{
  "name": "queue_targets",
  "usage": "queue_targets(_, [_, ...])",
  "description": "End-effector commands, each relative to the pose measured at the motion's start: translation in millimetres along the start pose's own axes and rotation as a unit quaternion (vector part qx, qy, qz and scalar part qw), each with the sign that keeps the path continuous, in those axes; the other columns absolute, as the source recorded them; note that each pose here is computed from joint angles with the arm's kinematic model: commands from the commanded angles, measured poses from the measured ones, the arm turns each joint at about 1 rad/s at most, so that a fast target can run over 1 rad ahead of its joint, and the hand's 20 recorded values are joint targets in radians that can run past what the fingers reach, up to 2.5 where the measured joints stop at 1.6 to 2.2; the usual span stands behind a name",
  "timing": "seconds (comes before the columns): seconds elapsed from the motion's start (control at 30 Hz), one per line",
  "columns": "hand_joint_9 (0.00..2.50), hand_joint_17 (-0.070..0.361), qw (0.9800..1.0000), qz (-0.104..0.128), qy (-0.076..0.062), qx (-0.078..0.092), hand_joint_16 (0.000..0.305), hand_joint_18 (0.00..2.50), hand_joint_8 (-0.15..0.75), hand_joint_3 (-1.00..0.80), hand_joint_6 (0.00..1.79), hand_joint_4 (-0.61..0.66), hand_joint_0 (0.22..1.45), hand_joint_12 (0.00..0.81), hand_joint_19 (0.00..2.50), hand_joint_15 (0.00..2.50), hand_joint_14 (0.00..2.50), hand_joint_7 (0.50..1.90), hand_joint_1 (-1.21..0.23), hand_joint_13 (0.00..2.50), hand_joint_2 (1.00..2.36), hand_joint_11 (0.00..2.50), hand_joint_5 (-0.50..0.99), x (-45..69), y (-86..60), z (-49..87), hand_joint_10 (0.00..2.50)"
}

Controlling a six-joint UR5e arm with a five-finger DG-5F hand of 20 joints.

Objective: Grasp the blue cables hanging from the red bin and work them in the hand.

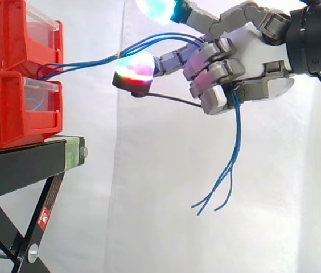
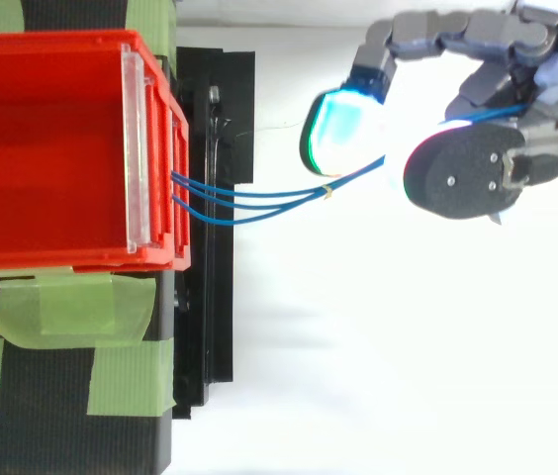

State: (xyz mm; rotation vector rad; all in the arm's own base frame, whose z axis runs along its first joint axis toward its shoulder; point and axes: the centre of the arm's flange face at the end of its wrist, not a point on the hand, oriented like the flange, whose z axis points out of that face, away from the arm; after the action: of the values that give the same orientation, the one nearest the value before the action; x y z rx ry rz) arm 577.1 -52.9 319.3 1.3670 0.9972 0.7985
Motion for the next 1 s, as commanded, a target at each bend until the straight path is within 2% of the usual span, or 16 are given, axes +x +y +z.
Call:
queue_targets(0.0, [1.54, 0.160, 0.9993, -0.032, -0.016, -0.013, 0.213, 2.34, 0.615, -1.00, 0.34, 0.17, 0.82, 0.681, 0.64, 1.86, 2.50, 1.23, -0.62, 1.96, 1.00, 2.50, 0.09, 1.3, 2.9, 1.9, 2.50])
queue_targets(0.07, [1.54, 0.160, 0.9982, -0.053, -0.016, -0.022, 0.213, 2.34, 0.615, -1.00, 0.34, 0.16, 0.82, 0.681, 0.64, 1.86, 2.50, 1.23, -0.62, 1.96, 1.00, 2.50, 0.09, 6.4, 3.9, 3.3, 2.50])
queue_targets(0.23, [1.54, 0.160, 0.9979, -0.051, -0.018, -0.037, 0.213, 2.34, 0.615, -0.97, 0.35, 0.16, 0.83, 0.681, 0.64, 1.86, 2.50, 1.23, -0.63, 1.96, 1.00, 2.50, 0.09, 17.8, 4.5, 4.5, 2.50])
queue_targets(0.37, [1.54, 0.160, 0.9973, -0.062, -0.023, -0.031, 0.213, 2.34, 0.615, -0.97, 0.36, 0.16, 0.83, 0.681, 0.64, 1.86, 2.50, 1.23, -0.63, 1.96, 1.00, 2.50, 0.09, 31.2, -12.0, 7.8, 2.50])
queue_targets(0.43, [1.54, 0.160, 0.9975, -0.064, -0.014, -0.025, 0.213, 2.34, 0.615, -0.97, 0.36, 0.17, 0.83, 0.681, 0.64, 1.86, 2.50, 1.23, -0.63, 1.96, 1.00, 2.50, 0.09, 42.0, -27.3, 10.6, 2.50])
queue_targets(0.53, [1.54, 0.160, 0.9978, -0.061, -0.007, -0.026, 0.213, 2.34, 0.615, -0.97, 0.37, 0.17, 0.83, 0.681, 0.64, 1.86, 2.50, 1.23, -0.62, 1.96, 1.00, 2.50, 0.08, 44.2, -27.1, 10.3, 2.50])
queue_targets(0.6, [1.54, 0.160, 0.9978, -0.061, 0.007, -0.026, 0.213, 2.34, 0.615, -0.97, 0.37, 0.18, 0.83, 0.681, 0.64, 1.86, 2.50, 1.22, -0.62, 1.96, 1.00, 2.50, 0.09, 49.3, -27.3, 8.4, 2.50])
queue_targets(0.63, [1.54, 0.160, 0.9973, -0.068, 0.023, -0.017, 0.213, 2.34, 0.615, -0.97, 0.37, 0.18, 0.82, 0.681, 0.64, 1.86, 2.50, 1.23, -0.62, 1.96, 1.00, 2.50, 0.09, 51.4, -27.2, 4.2, 2.50])
queue_targets(0.67, [1.54, 0.160, 0.9973, -0.068, 0.023, -0.017, 0.213, 2.34, 0.615, -0.98, 0.37, 0.17, 0.82, 0.681, 0.64, 1.86, 2.50, 1.23, -0.62, 1.96, 1.00, 2.50, 0.09, 51.4, -27.2, 4.2, 2.50])
queue_targets(0.7, [1.54, 0.160, 0.9961, -0.081, 0.034, -0.007, 0.213, 2.34, 0.615, -0.97, 0.38, 0.17, 0.82, 0.681, 0.64, 1.86, 2.50, 1.22, -0.62, 1.96, 1.00, 2.50, 0.09, 51.7, -26.7, -0.1, 2.50])
queue_targets(0.77, [1.54, 0.160, 0.9951, -0.088, 0.045, 0.003, 0.213, 2.34, 0.615, -0.97, 0.37, 0.17, 0.83, 0.681, 0.64, 1.86, 2.50, 1.23, -0.62, 1.96, 1.00, 2.50, 0.09, 50.4, -24.7, -4.6, 2.50])
queue_targets(0.8, [1.54, 0.160, 0.9947, -0.092, 0.047, 0.007, 0.213, 2.34, 0.615, -0.97, 0.38, 0.17, 0.83, 0.681, 0.64, 1.86, 2.50, 1.23, -0.62, 1.96, 1.00, 2.50, 0.09, 47.8, -19.2, -8.6, 2.50])
queue_targets(0.83, [1.54, 0.160, 0.9947, -0.092, 0.047, 0.007, 0.213, 2.34, 0.615, -0.97, 0.39, 0.17, 0.83, 0.681, 0.64, 1.86, 2.50, 1.23, -0.62, 1.96, 1.00, 2.50, 0.09, 47.8, -19.2, -8.6, 2.50])
queue_targets(0.9, [1.54, 0.160, 0.9945, -0.092, 0.050, 0.003, 0.213, 2.34, 0.615, -0.97, 0.40, 0.16, 0.84, 0.681, 0.64, 1.86, 2.50, 1.22, -0.62, 1.96, 1.00, 2.50, 0.09, 46.2, -5.0, -15.8, 2.50])
queue_targets(0.97, [1.54, 0.160, 0.9945, -0.092, 0.050, -0.001, 0.213, 2.34, 0.615, -0.96, 0.41, 0.17, 0.85, 0.681, 0.64, 1.86, 2.50, 1.22, -0.63, 1.96, 1.00, 2.50, 0.09, 46.9, 0.1, -18.1, 2.50])
